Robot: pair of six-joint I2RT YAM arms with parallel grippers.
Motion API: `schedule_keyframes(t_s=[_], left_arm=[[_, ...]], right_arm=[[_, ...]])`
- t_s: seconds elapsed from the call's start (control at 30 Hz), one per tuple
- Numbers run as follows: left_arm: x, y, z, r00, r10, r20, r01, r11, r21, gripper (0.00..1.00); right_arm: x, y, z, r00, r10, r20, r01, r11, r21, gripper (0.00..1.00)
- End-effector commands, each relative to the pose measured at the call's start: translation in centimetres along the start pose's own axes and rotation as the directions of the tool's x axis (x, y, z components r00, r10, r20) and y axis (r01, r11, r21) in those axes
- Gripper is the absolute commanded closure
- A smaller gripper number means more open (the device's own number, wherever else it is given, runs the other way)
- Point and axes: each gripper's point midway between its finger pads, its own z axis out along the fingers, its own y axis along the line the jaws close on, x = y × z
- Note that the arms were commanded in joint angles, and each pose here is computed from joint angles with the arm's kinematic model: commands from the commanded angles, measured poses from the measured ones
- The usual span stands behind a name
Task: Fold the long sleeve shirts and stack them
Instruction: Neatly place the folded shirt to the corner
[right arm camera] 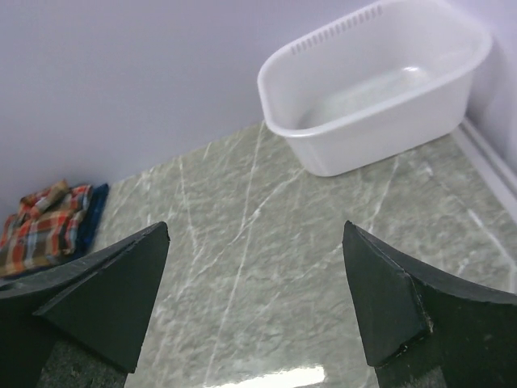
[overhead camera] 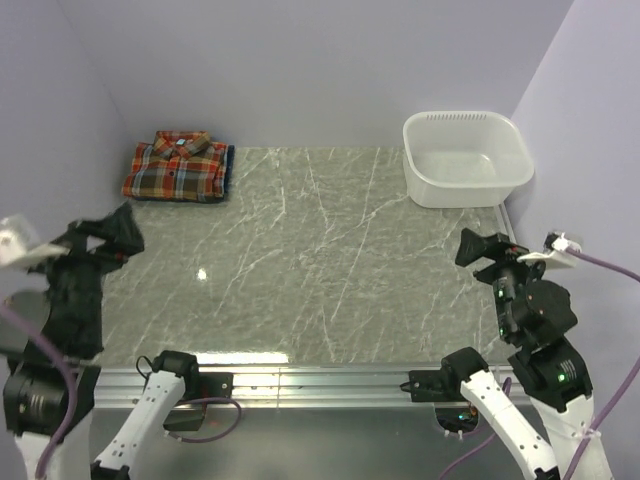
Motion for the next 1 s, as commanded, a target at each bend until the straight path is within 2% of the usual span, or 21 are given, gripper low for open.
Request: schedule_keyframes(t_s=[0.0, 0.17, 0.37, 0.5, 0.67, 0.83, 0.97], left_arm=[[0.4, 4.9, -2.3, 0.998, 0.059, 0.035, -0.051, 0.982, -0.184, 0.01], [3.4, 9.0, -3.5, 0.998, 0.021, 0.059, 0.0, 0.943, -0.332, 0.01], [7.3, 10.8, -3.5, 0.992, -0.043, 0.115, 0.078, 0.944, -0.32, 0.01], [8.2, 10.9, -3.6, 0.986, -0.072, 0.15, 0.113, 0.951, -0.288, 0.01], [10.3, 12.3, -3.3, 0.981, -0.107, 0.163, 0.158, 0.926, -0.343, 0.01], [10.7, 11.9, -2.8, 0.979, -0.119, 0.166, 0.167, 0.933, -0.318, 0.01], [11.8, 13.7, -3.0, 0.965, -0.162, 0.204, 0.234, 0.885, -0.403, 0.01]], right_arm=[[-0.1, -2.1, -0.9, 0.998, -0.034, 0.054, 0.031, 0.998, 0.054, 0.05], [0.7, -3.5, -1.7, 0.993, -0.037, 0.115, 0.031, 0.998, 0.057, 0.05], [1.9, -4.3, -1.5, 0.987, -0.043, 0.156, 0.035, 0.998, 0.054, 0.05], [2.2, -4.2, -1.5, 0.984, -0.037, 0.174, 0.032, 0.999, 0.031, 0.05], [2.7, -3.7, -1.2, 0.986, -0.045, 0.159, 0.044, 0.999, 0.012, 0.05], [2.6, -3.8, -1.2, 0.985, -0.042, 0.167, 0.041, 0.999, 0.012, 0.05], [2.8, -3.7, -1.1, 0.987, -0.041, 0.157, 0.039, 0.999, 0.012, 0.05]])
